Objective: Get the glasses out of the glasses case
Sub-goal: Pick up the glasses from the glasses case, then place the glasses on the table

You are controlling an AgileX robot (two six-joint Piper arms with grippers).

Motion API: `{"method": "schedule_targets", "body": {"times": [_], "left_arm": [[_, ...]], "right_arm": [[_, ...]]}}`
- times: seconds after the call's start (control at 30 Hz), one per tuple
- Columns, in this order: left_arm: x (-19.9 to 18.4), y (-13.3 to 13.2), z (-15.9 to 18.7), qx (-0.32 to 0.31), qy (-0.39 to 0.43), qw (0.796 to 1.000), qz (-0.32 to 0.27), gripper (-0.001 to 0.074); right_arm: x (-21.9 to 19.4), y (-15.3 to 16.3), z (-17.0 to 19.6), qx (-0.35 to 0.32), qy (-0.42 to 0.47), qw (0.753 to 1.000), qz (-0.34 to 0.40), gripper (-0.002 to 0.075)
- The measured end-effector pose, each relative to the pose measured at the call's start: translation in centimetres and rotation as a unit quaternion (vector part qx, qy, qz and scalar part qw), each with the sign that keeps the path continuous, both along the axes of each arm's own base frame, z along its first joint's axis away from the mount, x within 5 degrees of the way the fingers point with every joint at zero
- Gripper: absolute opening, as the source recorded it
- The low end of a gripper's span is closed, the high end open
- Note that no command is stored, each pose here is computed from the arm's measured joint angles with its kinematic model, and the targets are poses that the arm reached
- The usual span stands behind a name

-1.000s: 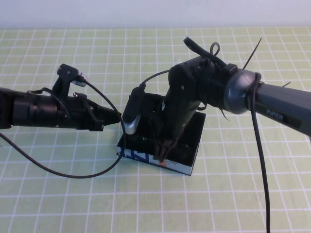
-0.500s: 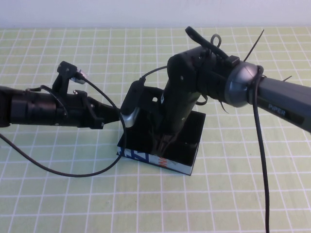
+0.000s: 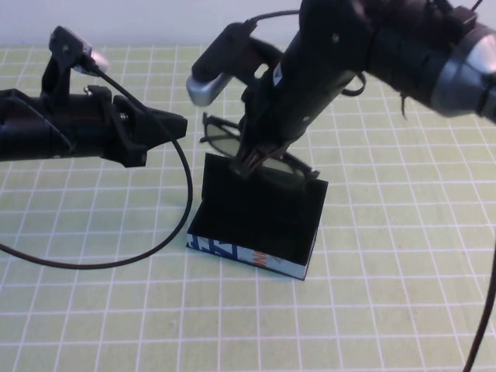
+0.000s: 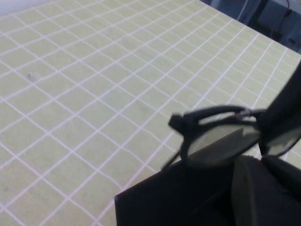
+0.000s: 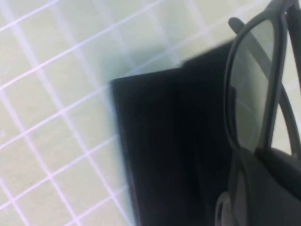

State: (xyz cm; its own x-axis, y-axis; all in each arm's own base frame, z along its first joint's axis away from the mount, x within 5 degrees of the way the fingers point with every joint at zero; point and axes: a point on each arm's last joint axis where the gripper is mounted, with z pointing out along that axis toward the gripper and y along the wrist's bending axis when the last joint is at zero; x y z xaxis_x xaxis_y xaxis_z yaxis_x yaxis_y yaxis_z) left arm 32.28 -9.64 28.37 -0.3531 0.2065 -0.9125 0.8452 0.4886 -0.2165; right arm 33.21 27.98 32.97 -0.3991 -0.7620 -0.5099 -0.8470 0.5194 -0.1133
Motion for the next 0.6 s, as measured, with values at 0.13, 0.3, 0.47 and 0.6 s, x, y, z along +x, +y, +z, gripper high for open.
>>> {"method": "schedule_targets", "body": {"times": [0.13, 0.3, 0.47, 0.6], "left_arm": [[-0.6, 0.0, 1.1, -0.003, -0.010, 1.000, 0.001, -0.0005], [-0.8, 0.1, 0.9, 0.010, -0.001, 1.000, -0.002, -0.0004], [-0.8, 0.1, 0.9, 0.011, 0.005, 1.000, -0.002, -0.0004], [-0.8, 0.2, 0.7, 0.020, 0.006, 1.000, 0.001, -0.0004]], "right_arm": [[0.8, -3.3, 1.9, 0.009, 0.003, 0.996, -0.089, 0.0004], [4.1, -10.1, 1.6, 0.037, 0.059, 0.971, -0.228, 0.0004], [5.3, -15.1, -2.3, 0.074, 0.160, 0.934, -0.311, 0.0004], [4.0, -16.3, -6.6, 0.079, 0.212, 0.912, -0.342, 0.0004]]}}
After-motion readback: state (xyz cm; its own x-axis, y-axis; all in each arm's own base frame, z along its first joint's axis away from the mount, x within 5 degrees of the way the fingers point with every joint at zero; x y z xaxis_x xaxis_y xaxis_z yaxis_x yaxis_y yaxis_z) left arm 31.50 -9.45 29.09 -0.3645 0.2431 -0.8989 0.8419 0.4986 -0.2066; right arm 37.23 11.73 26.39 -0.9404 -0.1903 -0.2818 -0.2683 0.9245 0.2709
